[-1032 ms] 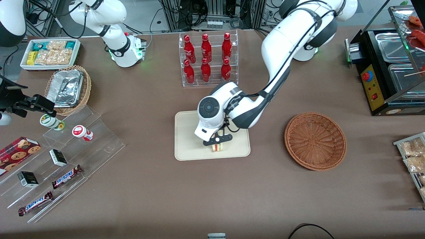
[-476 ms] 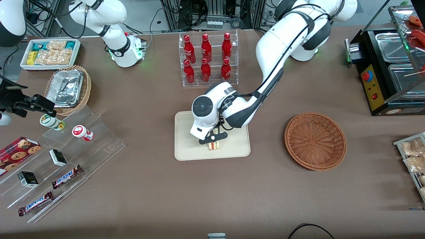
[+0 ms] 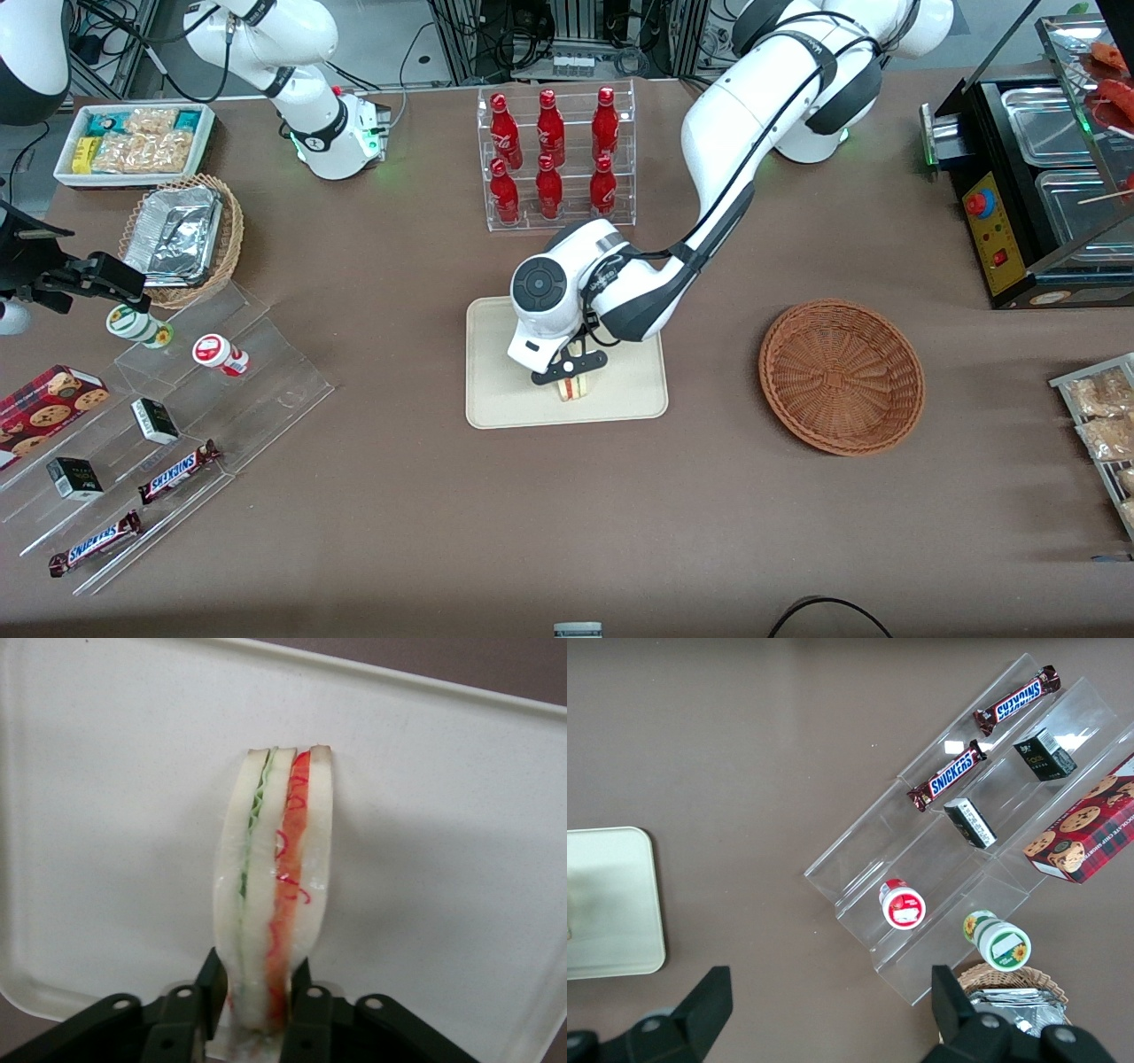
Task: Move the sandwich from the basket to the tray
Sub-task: 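Lower the sandwich onto the tray and open the left gripper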
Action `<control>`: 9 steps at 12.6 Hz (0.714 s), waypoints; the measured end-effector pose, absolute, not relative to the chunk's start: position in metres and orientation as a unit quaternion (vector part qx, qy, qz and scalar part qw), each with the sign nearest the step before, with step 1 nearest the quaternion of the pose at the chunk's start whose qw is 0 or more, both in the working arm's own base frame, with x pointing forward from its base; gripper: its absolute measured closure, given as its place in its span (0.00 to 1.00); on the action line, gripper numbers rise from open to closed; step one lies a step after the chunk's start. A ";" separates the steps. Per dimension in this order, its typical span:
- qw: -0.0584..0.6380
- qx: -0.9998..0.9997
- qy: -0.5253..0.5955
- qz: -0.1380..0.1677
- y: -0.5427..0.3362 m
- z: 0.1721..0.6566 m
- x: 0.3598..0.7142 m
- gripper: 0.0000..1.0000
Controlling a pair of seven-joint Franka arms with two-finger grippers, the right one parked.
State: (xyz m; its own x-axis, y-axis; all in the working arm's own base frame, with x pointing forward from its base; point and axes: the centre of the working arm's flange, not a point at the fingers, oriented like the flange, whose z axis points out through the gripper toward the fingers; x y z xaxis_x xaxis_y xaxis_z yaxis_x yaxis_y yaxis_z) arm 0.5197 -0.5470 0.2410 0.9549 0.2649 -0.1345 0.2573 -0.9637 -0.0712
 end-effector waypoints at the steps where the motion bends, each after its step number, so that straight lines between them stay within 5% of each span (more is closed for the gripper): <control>1: 0.026 -0.988 -0.132 0.071 -0.547 0.241 0.520 0.46; 5: 0.024 -0.988 -0.139 0.065 -0.539 0.265 0.533 0.05; 9: 0.020 -0.990 -0.130 0.048 -0.516 0.338 0.551 0.00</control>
State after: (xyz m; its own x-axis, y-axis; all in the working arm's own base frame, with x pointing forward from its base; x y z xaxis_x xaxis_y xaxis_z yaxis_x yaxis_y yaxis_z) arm 0.5510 -0.5155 0.3383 0.9616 0.2596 -0.0890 0.2558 -0.9653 -0.0519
